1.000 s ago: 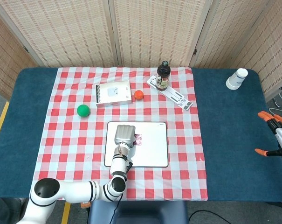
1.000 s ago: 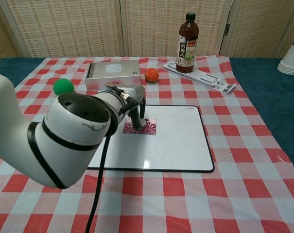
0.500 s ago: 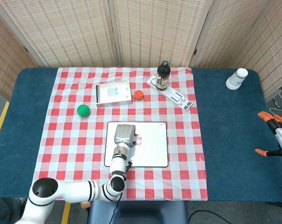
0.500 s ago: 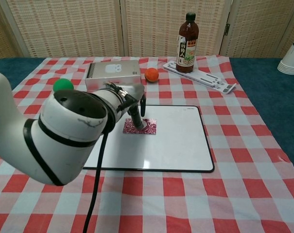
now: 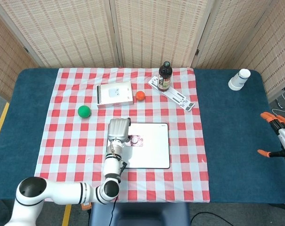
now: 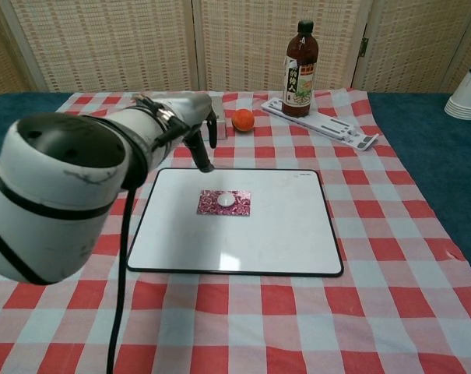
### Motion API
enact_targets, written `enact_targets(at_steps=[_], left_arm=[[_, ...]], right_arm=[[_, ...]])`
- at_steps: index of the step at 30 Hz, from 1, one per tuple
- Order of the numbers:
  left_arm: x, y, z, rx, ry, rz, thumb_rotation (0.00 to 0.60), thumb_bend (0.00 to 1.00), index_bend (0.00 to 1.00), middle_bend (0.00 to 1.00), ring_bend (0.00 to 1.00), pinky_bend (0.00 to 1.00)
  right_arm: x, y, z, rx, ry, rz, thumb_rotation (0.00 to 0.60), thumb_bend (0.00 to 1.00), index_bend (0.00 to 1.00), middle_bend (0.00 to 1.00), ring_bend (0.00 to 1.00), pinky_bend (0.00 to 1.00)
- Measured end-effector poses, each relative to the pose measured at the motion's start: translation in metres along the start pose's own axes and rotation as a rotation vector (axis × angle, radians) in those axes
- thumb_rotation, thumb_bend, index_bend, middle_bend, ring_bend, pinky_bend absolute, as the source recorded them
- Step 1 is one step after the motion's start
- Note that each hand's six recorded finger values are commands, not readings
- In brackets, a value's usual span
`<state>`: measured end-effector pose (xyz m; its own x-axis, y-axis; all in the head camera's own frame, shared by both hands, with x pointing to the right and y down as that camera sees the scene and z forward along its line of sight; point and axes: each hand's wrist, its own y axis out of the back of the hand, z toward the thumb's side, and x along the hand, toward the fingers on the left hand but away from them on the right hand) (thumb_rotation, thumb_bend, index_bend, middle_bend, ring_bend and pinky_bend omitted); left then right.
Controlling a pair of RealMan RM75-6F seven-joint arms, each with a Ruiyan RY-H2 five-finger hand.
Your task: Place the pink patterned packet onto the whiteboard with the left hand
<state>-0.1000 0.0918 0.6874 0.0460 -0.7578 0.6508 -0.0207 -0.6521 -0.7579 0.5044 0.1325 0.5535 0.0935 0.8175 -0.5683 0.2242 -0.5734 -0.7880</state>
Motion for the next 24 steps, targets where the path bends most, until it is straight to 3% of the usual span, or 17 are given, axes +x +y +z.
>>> enact_targets(at_steps=[2,4,7,9,10,13,24], left_arm=[[-0.011,0.014,-0.017,-0.017,0.025,0.069,0.6,0.27,0.34,0.8,0.87,0.95],[-0.026,0.023,-0.04,-0.045,0.052,0.129,0.6,0.25,0.22,0.59,0.66,0.84],[-0.056,0.026,-0.074,-0.08,0.061,0.184,0.6,0.2,0.03,0.17,0.22,0.47],[-0.074,0.022,-0.091,-0.091,0.044,0.189,0.6,0.18,0.0,0.02,0.04,0.24],[-0.085,0.017,-0.103,-0.092,0.035,0.186,0.6,0.17,0.0,0.0,0.0,0.15],[-0.111,0.005,-0.128,-0.093,0.028,0.174,0.6,0.16,0.0,0.0,0.0,0.05],[-0.18,-0.028,-0.178,-0.183,0.069,0.17,0.6,0.19,0.0,0.0,0.0,0.0]], right_arm=[[0.001,0.0,-0.001,-0.003,-0.002,0.005,0.6,0.0,0.0,0.0,0.0,0.0],[0.001,0.0,-0.001,-0.005,-0.005,0.008,0.6,0.0,0.0,0.0,0.0,0.0],[0.003,0.003,-0.002,-0.013,-0.006,-0.002,0.6,0.0,0.0,0.0,0.0,0.0],[0.004,0.005,-0.003,-0.019,-0.005,-0.013,0.6,0.0,0.0,0.0,0.0,0.0],[0.005,0.006,-0.003,-0.021,-0.005,-0.015,0.6,0.0,0.0,0.0,0.0,0.0],[0.005,0.008,-0.004,-0.025,-0.006,-0.019,0.6,0.0,0.0,0.0,0.0,0.0],[0.005,0.014,-0.009,-0.036,-0.015,-0.038,0.6,0.0,0.0,0.0,0.0,0.0]])
